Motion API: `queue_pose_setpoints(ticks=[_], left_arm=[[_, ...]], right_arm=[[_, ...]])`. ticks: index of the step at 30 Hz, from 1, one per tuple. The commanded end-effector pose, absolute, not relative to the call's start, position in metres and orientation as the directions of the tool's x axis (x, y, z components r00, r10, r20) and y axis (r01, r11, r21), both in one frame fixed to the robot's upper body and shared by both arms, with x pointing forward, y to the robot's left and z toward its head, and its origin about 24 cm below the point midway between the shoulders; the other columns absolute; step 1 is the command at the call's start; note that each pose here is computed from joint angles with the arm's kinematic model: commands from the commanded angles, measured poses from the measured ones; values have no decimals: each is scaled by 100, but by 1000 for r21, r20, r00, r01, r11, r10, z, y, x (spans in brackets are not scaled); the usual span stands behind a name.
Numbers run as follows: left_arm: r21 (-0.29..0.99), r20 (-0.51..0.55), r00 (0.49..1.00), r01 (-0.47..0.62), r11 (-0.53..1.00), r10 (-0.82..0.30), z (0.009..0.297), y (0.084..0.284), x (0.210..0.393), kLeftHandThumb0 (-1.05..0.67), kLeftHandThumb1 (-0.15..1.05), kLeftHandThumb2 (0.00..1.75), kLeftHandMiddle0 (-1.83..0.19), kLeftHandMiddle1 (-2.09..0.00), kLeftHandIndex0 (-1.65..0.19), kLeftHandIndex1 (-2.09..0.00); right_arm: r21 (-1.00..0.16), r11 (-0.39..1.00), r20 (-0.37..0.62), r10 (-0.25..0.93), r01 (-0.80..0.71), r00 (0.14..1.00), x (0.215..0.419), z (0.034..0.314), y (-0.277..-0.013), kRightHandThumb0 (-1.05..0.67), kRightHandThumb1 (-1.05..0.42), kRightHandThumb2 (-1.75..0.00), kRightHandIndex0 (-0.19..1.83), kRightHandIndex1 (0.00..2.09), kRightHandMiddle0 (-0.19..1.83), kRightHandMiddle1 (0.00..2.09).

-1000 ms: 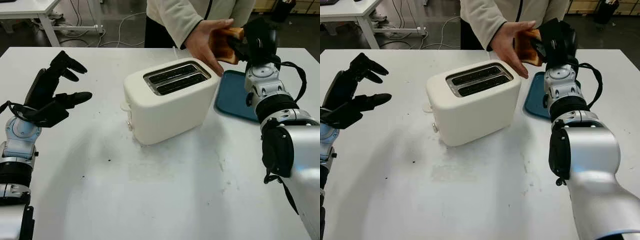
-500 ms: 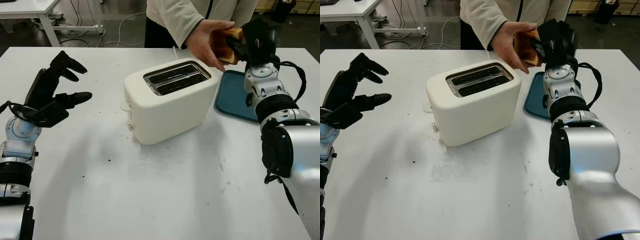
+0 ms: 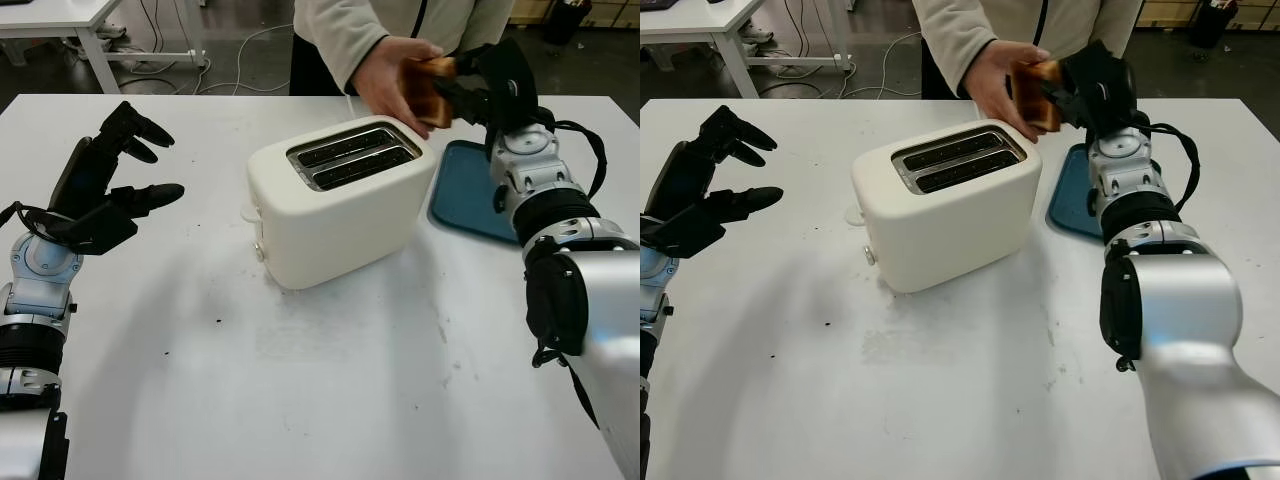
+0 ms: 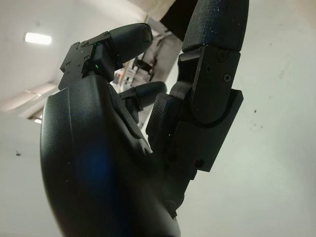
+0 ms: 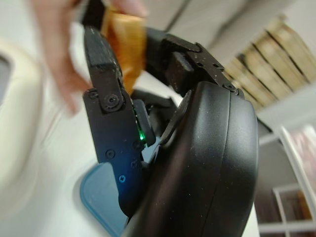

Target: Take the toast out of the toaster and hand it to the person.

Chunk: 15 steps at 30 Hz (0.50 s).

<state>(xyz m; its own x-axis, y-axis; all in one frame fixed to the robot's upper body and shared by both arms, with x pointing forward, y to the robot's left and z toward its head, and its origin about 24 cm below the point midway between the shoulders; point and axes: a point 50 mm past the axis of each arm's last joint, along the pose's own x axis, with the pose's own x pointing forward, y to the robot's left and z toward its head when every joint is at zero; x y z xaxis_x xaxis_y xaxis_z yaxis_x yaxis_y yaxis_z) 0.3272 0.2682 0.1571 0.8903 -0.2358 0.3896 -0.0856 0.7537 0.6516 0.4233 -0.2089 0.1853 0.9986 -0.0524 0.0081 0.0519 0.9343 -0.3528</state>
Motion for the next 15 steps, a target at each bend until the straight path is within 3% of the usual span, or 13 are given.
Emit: queue_pose_setpoints(ticks=[1, 6, 12, 15], left_arm=[[658, 384, 893, -84, 748, -237, 157, 270, 326, -105, 92, 22, -11, -161, -7, -153], [658, 382, 896, -93, 748, -225, 156, 272, 324, -105, 92, 23, -11, -162, -7, -154], [639, 392, 893, -91, 764, -222, 153, 272, 322, -105, 92, 20, -12, -163, -7, -154], [630, 398, 890, -90, 771, -221, 152, 271, 318, -105, 92, 19, -11, -162, -7, -154]], right_arm=[[-387, 921, 47, -32, 48, 998, 423, 195, -214, -104, -90, -2, 1, 6, 2, 1], [-413, 910, 80, 5, 29, 997, 417, 194, -228, -105, -89, 0, 0, 0, 0, 0], [-425, 901, 242, 23, 84, 970, 401, 187, -245, -105, -92, -6, 0, 0, 0, 0], [-301, 952, 359, 68, 46, 931, 378, 167, -251, -100, -91, -6, 0, 0, 0, 0]])
